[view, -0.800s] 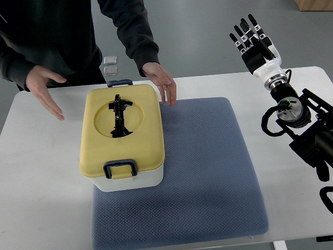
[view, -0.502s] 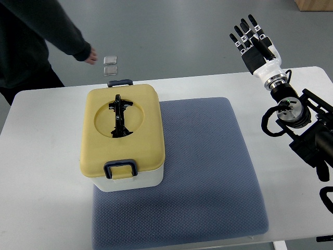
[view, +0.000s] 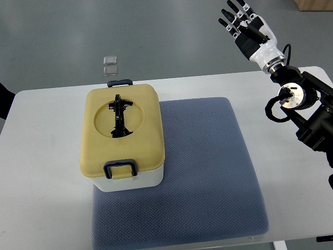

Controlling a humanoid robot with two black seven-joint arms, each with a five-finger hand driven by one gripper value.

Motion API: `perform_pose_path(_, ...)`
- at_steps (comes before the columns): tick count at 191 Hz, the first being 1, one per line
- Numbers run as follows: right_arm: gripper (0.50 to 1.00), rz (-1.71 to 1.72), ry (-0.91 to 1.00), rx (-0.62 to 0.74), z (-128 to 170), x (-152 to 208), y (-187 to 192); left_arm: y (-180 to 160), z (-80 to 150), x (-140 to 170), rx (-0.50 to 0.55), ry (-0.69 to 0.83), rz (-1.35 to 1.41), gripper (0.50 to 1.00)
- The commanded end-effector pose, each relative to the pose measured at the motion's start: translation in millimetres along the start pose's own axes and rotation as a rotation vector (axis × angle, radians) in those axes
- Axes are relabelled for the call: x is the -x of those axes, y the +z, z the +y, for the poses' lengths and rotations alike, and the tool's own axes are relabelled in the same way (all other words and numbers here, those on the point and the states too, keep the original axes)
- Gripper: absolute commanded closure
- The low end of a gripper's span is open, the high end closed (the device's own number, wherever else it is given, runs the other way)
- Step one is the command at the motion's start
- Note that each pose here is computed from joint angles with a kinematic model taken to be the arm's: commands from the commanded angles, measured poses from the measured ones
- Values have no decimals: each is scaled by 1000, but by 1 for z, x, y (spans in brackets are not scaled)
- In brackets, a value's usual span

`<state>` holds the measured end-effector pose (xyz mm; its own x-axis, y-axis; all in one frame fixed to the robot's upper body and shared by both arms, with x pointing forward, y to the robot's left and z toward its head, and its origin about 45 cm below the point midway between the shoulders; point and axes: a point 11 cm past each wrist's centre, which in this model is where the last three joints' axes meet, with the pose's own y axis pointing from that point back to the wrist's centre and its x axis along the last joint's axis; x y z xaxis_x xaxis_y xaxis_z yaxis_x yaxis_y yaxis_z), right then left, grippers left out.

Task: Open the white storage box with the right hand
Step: 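Swing the right hand over the yellow lid of the box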

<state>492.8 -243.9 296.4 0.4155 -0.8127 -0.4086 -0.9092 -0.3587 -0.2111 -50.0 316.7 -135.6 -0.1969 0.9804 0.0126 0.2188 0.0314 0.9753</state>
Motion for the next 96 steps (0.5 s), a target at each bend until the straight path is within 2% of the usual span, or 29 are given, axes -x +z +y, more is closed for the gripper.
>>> perform_pose_path(1,570,274,-125,94,-13,20,-11,0,0,0,-2,-1,-2,500)
perform_pose_path(27,570,722,-338,247,-28,50,-21,0,0,1,-2,-1,-4,500)
perform_pose_path(37,570,865,-381,278,-33,55,-30,0,0,1,-2,0,-5,500)
perform_pose_path(47,570,865,-381,278,-33,55,-30,0,0,1,-2,0,-5,500)
perform_pose_path(48,570,991,-421,295,-38,63,-41,0,0,1,-2,-2,-5,500)
perform_pose_path(60,570,1149,-507,320,-42,78,-46,0,0,1,-2,-2,-4,500)
perform_pose_path(72,570,1286,-576,313,-44,93,-54,0,0,4,-2,-11,-6,500)
perform_pose_path(96,570,1487,-764,156,-37,137,-56,0,0,6,-2,-16,-8,500)
